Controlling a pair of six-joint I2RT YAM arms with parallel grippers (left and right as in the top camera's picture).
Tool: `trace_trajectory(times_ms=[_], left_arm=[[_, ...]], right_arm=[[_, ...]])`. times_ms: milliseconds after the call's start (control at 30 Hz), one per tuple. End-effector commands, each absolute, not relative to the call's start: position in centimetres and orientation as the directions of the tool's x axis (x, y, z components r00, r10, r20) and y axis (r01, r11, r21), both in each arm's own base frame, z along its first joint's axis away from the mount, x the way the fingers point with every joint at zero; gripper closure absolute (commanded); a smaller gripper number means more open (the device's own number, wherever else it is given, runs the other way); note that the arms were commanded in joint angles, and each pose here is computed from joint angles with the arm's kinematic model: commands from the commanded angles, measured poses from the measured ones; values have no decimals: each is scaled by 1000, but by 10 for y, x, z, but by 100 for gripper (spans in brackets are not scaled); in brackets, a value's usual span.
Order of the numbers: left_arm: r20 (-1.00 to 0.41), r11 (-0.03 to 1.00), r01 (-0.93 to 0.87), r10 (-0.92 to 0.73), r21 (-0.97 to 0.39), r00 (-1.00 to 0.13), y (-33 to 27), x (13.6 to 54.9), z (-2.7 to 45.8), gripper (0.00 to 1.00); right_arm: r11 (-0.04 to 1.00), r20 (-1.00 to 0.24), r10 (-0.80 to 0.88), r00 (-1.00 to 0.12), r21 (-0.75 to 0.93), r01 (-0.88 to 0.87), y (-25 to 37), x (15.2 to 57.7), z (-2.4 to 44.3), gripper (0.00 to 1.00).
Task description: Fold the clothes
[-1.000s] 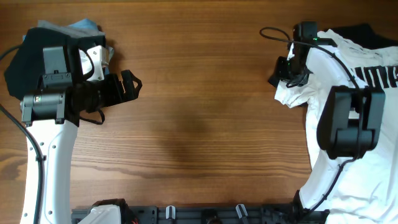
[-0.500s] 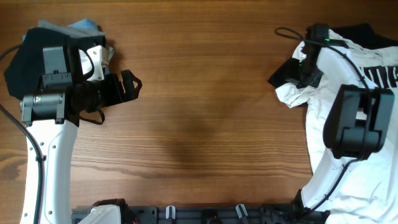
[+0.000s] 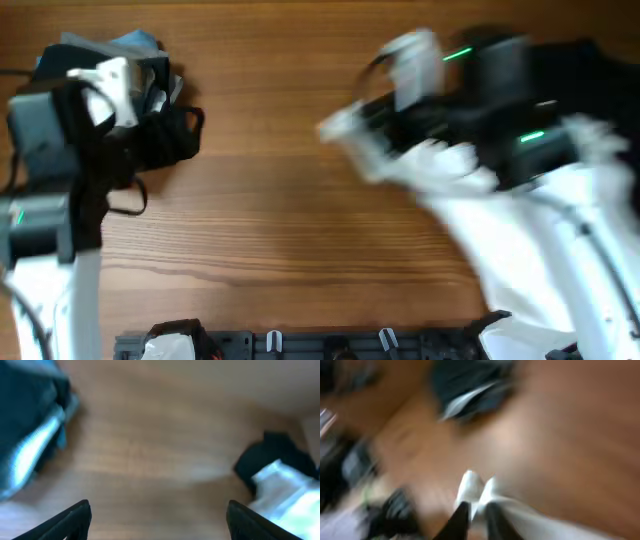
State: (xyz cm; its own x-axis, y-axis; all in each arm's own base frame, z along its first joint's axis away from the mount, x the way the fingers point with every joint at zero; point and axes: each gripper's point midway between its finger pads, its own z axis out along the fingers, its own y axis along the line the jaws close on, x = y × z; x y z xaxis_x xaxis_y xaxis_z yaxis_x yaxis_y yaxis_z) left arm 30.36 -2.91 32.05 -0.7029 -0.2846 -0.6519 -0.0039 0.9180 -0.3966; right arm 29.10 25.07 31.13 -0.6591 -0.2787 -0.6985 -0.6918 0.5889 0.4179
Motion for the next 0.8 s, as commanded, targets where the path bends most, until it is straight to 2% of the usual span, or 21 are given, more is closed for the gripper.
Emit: trace_trajectory(times_ms=[0, 33, 100, 167, 233, 300, 333, 400, 567, 667, 767], left_arm=[[-810, 950, -31, -283, -312, -513, -8, 280, 379, 7], [-833, 952, -27, -279, -304, -478, -7, 274, 389, 5], [-861, 954, -7, -274, -300, -429, -8, 268, 402, 3], [-859, 952, 9, -272, -306, -434, -12, 270, 402, 3], [-804, 927, 105, -252, -361, -538, -38, 285, 383, 7], [-756, 916, 180, -173, -360, -631, -60, 300, 357, 9], [-725, 911, 206, -131, -357, -676, -71, 309, 341, 11], [-581, 883, 306, 48, -356, -812, -125, 344, 267, 14], [-412, 868, 322, 154, -378, -898, -173, 388, 161, 11], [-326, 836, 408, 295, -366, -898, -198, 384, 102, 14], [-304, 768, 563, 482, -306, -822, -220, 374, 63, 17]], right_arm=[[391, -682, -521, -513, 344, -854, 348, 201, 290, 25], [409, -683, -530, -504, 314, -857, 350, 200, 288, 18], [522, -692, -475, -544, 276, -807, 336, 220, 294, 15], [641, -713, -366, -598, 273, -717, 305, 250, 309, 13], [792, -716, -133, -685, 339, -508, 242, 294, 329, 13], [851, -697, 23, -717, 390, -352, 197, 315, 336, 14], [870, -680, 104, -726, 415, -265, 171, 325, 337, 14], [887, -641, 201, -741, 440, -141, 127, 336, 331, 14], [899, -598, 240, -765, 434, -57, 103, 333, 319, 14], [904, -591, 241, -770, 426, -44, 100, 332, 317, 12], [907, -588, 239, -773, 419, -38, 99, 331, 315, 10]])
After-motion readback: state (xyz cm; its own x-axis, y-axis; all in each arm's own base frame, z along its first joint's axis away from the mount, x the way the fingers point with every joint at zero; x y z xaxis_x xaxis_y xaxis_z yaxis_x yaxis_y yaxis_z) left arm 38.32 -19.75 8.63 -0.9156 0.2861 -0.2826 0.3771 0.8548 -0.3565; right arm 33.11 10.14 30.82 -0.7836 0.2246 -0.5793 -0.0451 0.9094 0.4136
